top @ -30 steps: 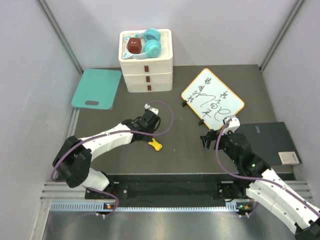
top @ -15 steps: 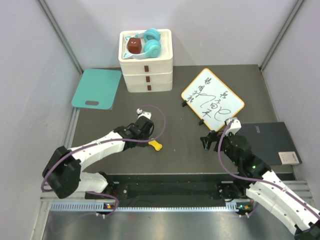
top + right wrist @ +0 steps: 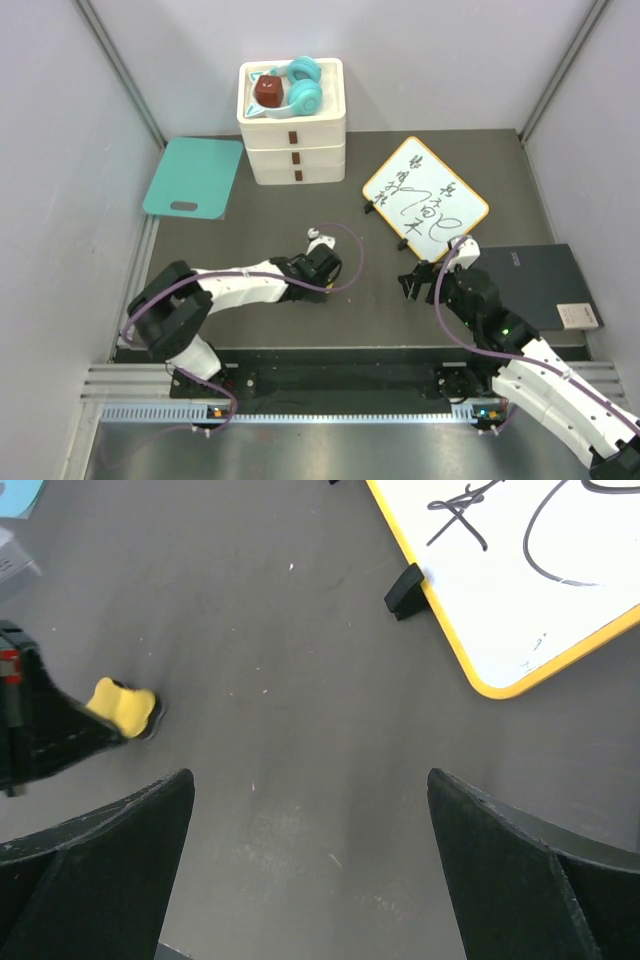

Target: Erase the whiteboard

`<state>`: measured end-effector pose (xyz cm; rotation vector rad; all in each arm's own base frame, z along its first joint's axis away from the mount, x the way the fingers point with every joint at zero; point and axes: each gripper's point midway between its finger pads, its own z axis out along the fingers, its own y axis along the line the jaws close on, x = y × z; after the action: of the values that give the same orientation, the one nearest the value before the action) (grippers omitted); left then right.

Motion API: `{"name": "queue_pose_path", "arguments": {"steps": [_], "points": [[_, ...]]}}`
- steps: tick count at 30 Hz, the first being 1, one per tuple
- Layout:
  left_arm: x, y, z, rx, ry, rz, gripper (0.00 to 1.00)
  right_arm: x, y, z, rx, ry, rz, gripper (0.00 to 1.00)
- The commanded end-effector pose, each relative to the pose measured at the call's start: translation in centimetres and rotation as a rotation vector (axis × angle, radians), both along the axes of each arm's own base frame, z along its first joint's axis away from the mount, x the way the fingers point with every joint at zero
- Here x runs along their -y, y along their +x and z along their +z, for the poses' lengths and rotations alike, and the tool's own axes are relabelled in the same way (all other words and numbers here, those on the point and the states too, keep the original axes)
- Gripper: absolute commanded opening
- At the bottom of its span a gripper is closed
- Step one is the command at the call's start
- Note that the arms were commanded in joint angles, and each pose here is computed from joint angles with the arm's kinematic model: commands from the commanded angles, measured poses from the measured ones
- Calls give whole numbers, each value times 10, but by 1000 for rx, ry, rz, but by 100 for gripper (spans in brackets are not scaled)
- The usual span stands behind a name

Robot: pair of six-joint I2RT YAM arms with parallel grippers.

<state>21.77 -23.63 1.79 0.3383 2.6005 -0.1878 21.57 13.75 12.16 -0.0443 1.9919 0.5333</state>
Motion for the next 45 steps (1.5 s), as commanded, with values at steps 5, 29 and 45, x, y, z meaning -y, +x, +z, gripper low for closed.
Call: {"name": "queue_pose_path", "arguments": {"steps": [5,29,45], "points": [[56,23,-12,65,0,-3,0,-7,3,19,38,65,5,99],[67,66,156,518,-101,-204,99,0,-9,2,10,62,-1,99],[42,42,76,217,3,-582,99,-2,-14,6,3,68,23,99]]}}
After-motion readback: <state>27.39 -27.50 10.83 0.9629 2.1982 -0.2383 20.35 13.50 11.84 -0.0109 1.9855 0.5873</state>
